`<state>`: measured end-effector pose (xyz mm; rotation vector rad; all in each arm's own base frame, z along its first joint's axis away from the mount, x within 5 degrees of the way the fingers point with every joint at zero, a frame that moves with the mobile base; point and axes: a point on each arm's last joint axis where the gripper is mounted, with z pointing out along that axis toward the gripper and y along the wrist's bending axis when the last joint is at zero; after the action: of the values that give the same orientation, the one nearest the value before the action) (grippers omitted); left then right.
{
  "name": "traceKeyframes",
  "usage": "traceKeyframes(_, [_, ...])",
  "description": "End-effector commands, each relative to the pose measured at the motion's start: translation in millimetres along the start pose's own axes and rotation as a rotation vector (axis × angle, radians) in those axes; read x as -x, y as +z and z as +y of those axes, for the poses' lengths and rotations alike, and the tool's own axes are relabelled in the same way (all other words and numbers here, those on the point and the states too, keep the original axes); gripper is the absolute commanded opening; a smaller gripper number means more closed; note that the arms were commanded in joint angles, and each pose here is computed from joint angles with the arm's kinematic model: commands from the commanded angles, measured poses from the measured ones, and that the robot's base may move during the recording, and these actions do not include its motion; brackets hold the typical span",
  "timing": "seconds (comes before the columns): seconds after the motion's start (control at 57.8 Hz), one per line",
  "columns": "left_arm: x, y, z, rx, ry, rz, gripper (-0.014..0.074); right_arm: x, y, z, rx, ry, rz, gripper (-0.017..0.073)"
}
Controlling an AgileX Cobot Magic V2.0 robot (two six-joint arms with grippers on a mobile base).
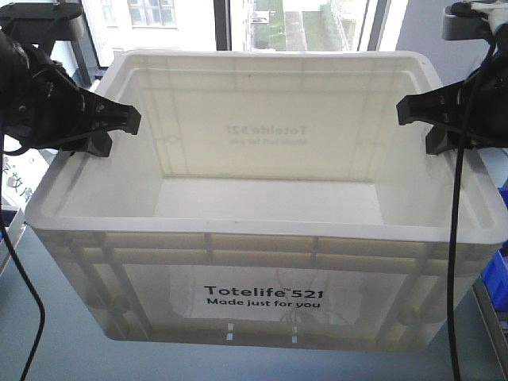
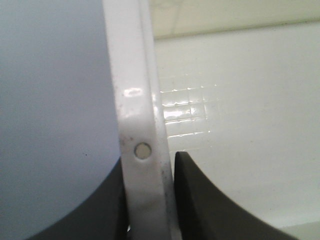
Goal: Move bin from left to right shelf
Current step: 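Keep gripping the crate rims while driving across the room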
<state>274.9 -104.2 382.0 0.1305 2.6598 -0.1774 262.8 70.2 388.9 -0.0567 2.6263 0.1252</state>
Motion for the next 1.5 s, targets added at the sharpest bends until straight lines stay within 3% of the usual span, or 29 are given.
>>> traceKeyframes(0.0, [8.4,-29.3,-7.7,-0.084,0.023,-0.175,-0.0006,11.1,-26.4,5.4,0.067,-0.023,-0.181,0.0000])
traceKeyframes(1.487, [8.5,-29.4,-7.8,-0.084,0.023,-0.176,-0.0006,11.1,-26.4,5.4,0.067,-0.023,-0.181,0.0000])
